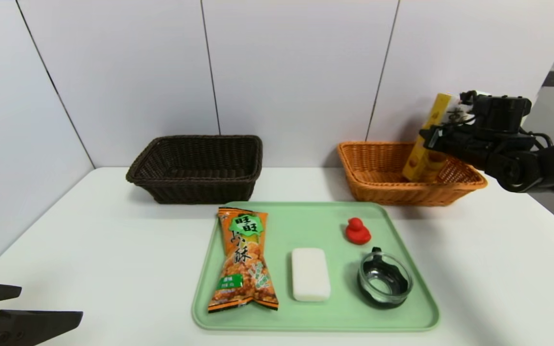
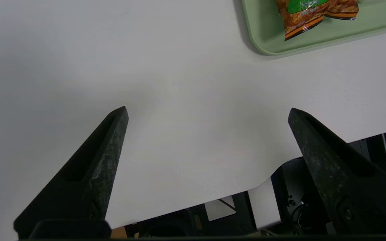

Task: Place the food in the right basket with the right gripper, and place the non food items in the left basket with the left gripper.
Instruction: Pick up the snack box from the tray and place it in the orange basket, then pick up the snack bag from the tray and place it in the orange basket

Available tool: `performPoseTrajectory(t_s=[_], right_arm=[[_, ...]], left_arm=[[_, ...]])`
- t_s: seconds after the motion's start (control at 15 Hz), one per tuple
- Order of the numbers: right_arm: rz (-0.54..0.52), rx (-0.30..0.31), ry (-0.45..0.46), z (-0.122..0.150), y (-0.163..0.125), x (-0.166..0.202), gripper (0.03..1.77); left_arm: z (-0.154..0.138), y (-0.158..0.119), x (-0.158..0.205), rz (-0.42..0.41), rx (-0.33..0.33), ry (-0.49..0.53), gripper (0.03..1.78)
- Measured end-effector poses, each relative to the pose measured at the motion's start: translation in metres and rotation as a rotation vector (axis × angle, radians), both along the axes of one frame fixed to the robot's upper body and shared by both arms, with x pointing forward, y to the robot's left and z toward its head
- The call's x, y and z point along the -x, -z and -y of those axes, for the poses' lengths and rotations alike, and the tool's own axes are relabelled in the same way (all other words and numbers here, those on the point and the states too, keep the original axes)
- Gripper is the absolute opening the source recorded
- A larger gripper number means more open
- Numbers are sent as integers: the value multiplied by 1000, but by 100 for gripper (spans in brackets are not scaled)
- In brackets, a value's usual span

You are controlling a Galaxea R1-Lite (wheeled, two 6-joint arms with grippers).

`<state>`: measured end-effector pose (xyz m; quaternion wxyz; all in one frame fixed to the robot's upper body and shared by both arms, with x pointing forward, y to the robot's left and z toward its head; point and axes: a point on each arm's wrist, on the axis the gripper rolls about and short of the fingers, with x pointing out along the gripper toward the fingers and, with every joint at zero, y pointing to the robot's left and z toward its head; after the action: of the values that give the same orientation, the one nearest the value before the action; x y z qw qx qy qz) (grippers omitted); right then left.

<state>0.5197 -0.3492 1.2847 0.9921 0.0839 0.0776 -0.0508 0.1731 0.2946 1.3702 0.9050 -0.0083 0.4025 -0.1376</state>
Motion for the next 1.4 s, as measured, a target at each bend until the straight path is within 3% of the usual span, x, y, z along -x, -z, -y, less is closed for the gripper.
performPoseTrajectory(t_s=[0.4, 0.73, 1.07, 1.4], right_arm=[[19, 7, -5, -2, 1, 0, 139], [55, 23, -38, -16, -35, 22, 154], [40, 47, -74, -30, -93, 69, 162], [226, 153, -105, -42, -181, 120, 166]], left_arm=[[0, 0, 0, 1, 1, -1, 169], [0, 0, 0, 2, 0, 0, 169], [-1, -1, 2, 8, 4, -1, 169], [-4, -2, 8, 24, 14, -1, 169]])
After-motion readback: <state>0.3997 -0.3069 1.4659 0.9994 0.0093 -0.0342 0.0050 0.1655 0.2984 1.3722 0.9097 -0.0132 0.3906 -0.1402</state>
